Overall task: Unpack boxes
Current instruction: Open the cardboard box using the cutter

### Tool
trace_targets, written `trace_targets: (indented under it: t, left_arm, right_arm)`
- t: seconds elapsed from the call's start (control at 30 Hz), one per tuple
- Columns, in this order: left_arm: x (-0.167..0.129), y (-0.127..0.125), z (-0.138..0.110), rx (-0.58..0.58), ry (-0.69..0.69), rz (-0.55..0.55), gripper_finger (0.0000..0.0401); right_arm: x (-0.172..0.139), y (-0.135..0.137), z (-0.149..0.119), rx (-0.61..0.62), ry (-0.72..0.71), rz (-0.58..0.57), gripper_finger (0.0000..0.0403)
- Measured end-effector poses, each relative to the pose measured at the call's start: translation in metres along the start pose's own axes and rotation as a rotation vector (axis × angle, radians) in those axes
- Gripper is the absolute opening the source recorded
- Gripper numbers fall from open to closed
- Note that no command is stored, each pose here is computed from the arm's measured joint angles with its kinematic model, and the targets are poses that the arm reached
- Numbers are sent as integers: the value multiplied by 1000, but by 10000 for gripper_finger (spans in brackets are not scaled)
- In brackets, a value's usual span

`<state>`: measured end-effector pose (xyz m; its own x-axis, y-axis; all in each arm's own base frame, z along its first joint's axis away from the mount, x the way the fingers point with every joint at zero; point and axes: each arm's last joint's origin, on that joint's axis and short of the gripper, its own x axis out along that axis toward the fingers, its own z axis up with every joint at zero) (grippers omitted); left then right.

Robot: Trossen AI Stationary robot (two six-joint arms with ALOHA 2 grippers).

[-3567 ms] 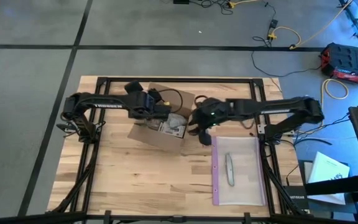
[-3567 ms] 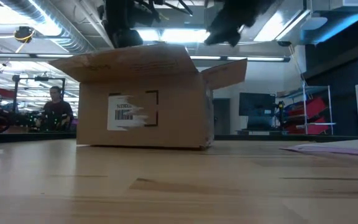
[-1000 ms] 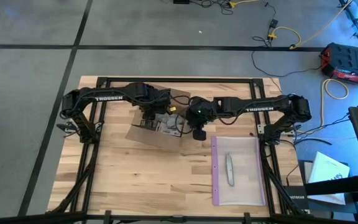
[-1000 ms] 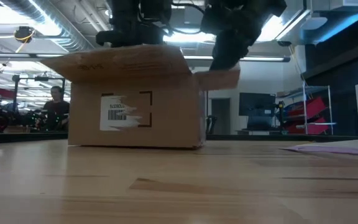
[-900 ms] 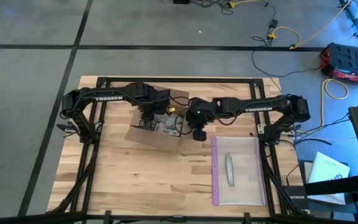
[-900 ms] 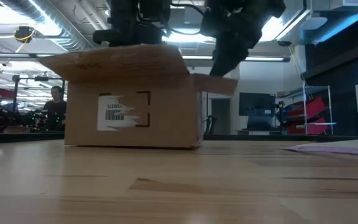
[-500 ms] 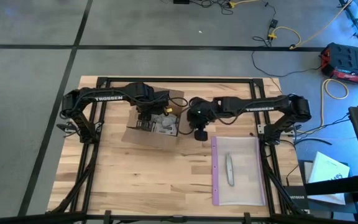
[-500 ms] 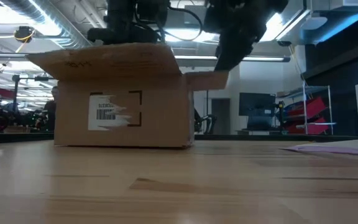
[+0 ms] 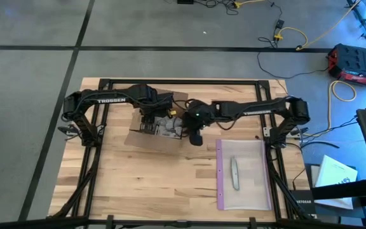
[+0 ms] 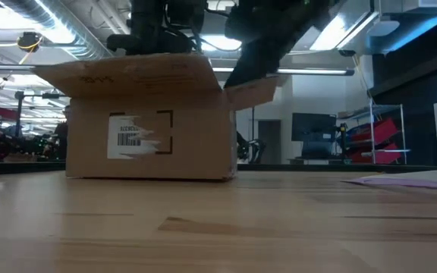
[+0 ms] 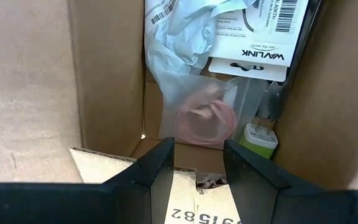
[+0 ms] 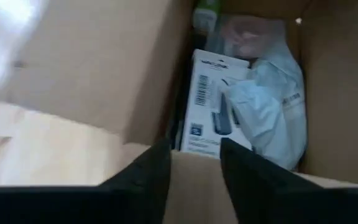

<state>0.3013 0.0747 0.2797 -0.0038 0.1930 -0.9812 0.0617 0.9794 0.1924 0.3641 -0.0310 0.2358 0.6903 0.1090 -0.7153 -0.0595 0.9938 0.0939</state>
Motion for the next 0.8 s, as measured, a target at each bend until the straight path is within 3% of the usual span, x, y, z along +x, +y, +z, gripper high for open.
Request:
trace_targets:
  t: [0.13,0.6,0.8]
  left_arm:
    - [0,0,0,-3,0,0,127]
    - [-9,1,-2,-11,16,-5,127]
    - [-26,6,-4,10,30,58,127]
  right_arm:
    - [11,-2,0,6,-16,-2,152]
    - [7,-1,-10,11,103,-29,154]
    - [7,-1,-11,13,113,-29,154]
